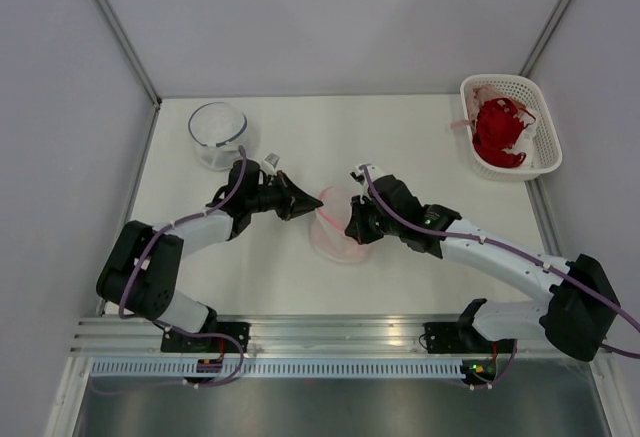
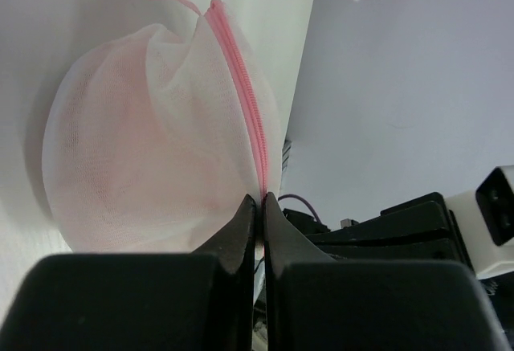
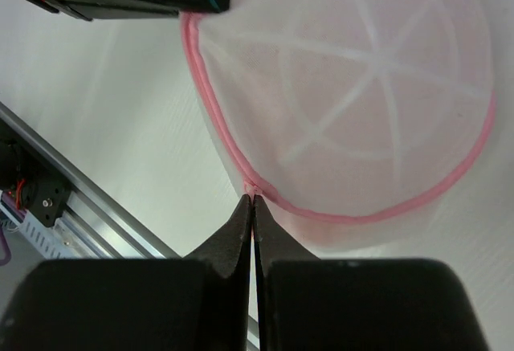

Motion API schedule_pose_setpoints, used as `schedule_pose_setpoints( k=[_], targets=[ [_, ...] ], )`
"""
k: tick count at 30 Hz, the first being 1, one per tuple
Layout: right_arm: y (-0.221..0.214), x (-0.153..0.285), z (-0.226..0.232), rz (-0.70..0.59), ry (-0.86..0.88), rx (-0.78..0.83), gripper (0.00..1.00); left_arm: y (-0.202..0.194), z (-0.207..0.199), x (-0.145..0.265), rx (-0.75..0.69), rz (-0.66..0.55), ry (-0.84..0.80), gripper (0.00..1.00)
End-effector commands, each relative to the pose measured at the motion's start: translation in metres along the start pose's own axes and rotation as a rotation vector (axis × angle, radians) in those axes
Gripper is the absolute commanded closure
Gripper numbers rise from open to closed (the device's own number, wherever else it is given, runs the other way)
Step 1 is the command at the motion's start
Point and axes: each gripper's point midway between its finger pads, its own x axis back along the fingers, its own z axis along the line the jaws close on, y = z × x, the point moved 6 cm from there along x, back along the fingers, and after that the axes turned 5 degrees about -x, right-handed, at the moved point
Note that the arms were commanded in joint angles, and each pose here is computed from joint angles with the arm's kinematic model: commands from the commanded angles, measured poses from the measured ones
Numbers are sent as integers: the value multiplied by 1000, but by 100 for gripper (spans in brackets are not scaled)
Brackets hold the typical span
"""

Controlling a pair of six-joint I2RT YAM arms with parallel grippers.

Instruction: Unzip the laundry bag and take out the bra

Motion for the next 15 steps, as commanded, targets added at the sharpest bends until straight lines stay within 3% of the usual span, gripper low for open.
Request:
schedule_pose_setpoints(
  k=[1, 15],
  targets=[
    [6, 8, -3, -30, -51, 12, 100, 16, -14, 13, -41, -30, -79, 98],
    [-4, -8, -37, 7, -311, -4, 100, 36, 17, 14, -8, 60, -72, 98]
  ],
)
